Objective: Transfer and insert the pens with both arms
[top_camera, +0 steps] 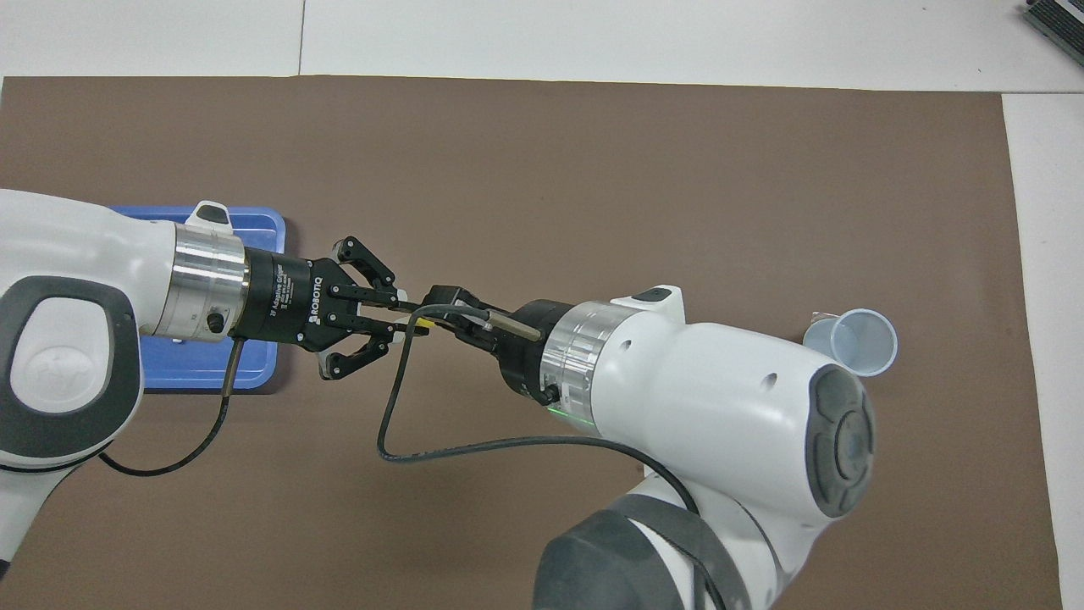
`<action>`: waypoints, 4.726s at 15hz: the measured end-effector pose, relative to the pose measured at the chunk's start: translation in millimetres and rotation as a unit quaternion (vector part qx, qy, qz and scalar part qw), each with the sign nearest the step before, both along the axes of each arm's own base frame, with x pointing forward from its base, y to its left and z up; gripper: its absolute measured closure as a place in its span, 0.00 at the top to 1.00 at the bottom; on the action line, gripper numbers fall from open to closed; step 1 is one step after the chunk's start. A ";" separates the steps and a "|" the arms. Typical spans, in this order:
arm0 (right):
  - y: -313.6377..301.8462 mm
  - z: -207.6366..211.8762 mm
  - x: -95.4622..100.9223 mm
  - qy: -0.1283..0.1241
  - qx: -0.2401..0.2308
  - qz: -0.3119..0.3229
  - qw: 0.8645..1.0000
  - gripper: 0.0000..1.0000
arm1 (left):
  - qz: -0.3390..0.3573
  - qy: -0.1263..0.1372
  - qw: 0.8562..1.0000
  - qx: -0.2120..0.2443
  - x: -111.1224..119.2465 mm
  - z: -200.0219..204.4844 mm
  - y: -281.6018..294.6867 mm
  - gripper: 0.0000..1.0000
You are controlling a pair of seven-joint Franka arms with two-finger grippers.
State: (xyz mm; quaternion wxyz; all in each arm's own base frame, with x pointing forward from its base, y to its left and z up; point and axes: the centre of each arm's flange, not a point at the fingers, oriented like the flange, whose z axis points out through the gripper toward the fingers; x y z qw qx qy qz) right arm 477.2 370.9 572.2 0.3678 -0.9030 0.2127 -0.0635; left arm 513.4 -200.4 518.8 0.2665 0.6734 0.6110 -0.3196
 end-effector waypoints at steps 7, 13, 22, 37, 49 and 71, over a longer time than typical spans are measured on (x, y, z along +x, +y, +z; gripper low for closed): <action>-1.7 -0.3 1.6 0.000 0.000 -0.002 1.000 0.50 | 0.001 0.000 1.000 -0.001 0.2 0.1 -0.1 0.18; -2.1 -0.4 2.0 0.000 0.000 -0.002 1.000 0.43 | 0.001 0.000 1.000 -0.001 0.2 0.0 -0.1 0.18; -6.0 -2.7 5.3 0.001 -0.002 -0.007 1.000 0.19 | 0.005 -0.003 1.000 -0.001 0.9 0.8 1.8 0.18; -29.0 -4.2 22.1 -0.027 -0.017 0.006 0.999 0.19 | -0.010 -0.002 1.000 0.002 -11.7 3.6 -31.4 0.88; -158.1 -41.8 65.5 -0.040 -0.216 0.195 0.956 0.19 | -0.049 -0.059 0.997 0.005 -11.1 6.2 -28.7 1.00; -401.5 -112.1 51.8 0.007 -0.398 0.357 0.845 0.19 | -0.529 -0.331 0.753 0.208 20.2 -54.1 221.0 1.00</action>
